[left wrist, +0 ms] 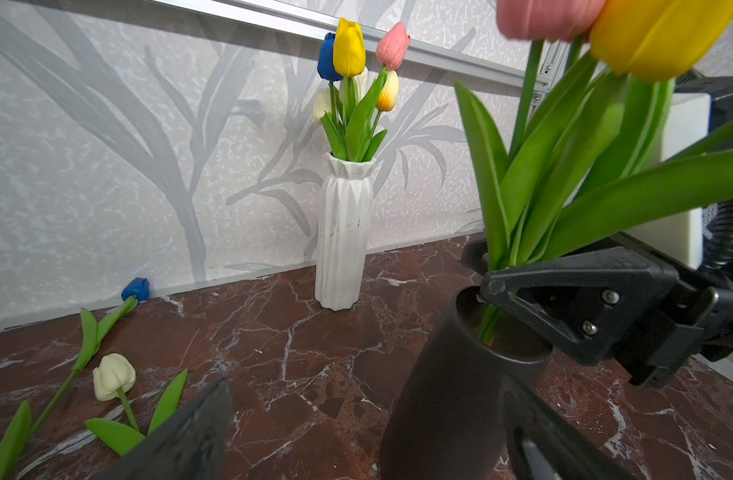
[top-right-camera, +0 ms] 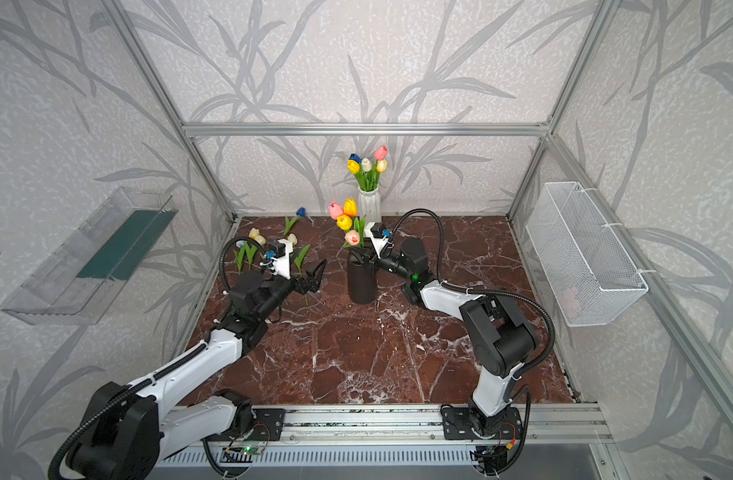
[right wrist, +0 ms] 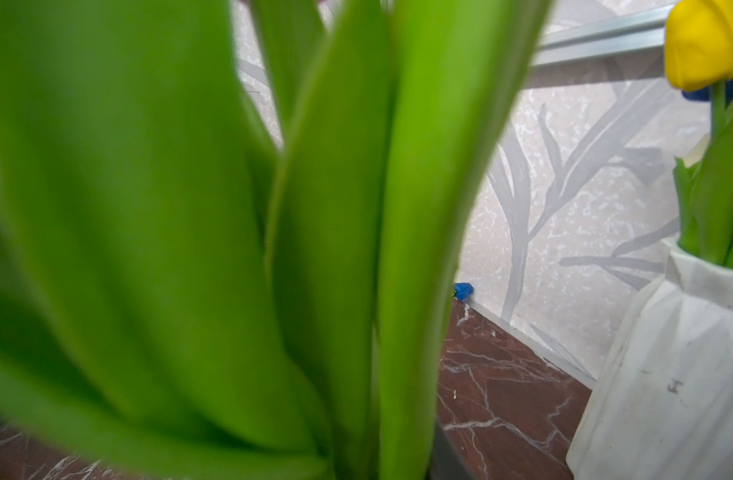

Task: Arrange the flowers into the vase
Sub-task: 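Open and withdraw the left gripper while the right gripper steadies the bunch, then retract the right gripper from the bunch while the left nears a white tulip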

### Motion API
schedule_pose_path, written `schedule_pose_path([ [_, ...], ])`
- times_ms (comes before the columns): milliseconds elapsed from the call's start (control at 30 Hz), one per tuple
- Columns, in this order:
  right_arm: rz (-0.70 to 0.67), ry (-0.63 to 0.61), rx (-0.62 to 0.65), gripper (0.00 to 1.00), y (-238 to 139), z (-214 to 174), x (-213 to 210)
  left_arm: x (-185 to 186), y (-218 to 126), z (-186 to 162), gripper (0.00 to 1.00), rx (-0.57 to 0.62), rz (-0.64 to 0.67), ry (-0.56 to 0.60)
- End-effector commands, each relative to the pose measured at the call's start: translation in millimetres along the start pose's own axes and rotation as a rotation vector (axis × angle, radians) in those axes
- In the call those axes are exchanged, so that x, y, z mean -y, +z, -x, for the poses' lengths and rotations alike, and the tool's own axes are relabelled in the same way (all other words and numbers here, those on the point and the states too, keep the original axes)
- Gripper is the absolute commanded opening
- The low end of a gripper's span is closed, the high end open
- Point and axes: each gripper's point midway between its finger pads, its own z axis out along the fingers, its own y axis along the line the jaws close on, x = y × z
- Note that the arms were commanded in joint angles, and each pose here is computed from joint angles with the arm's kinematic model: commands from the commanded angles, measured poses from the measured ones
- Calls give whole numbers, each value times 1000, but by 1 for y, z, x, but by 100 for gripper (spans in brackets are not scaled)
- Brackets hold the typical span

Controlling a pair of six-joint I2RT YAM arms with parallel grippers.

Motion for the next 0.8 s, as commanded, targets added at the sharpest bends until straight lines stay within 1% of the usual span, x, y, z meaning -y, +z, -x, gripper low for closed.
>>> schedule_pose_path([
  [0,-33,-12,-27,43,-1,-2,7,-12,2,5,99,11,47,-22],
  [67,-38,-15,-49,44,0,-6,8,-18,4,0,99,-13,66,-36],
  [100,-45,-14,-59,46,0,-8,10,-22,4,-4,99,-25,76,-45],
  [233,-49,-25,-80,61,-2,-11,9,-38,2,-10,99,-43,120,-92],
  [300,-41,-29,-82,67,-2,-5,7,-45,1,-14,99,-56,138,-106],
  [333,-32,-12,-117,71,-3,-10,5,-52,1,-17,100,-70,163,-117],
  [433,-16,-14,-146,80,-4,-10,1,-79,0,-31,99,-140,276,-173],
  [467,-21,-24,-138,81,-6,-1,0,-88,0,-35,99,-161,313,-197],
  [500,-22,-27,-145,85,-8,2,-1,-98,0,-42,99,-199,353,-227],
  [567,-35,-31,-155,96,-11,6,0,-112,1,-55,99,-276,410,-265],
  [600,-46,-33,-158,99,-14,8,0,-119,2,-62,100,-319,435,-279],
  [767,-77,-76,-146,99,-30,23,-5,-134,8,-84,99,-425,501,-326],
])
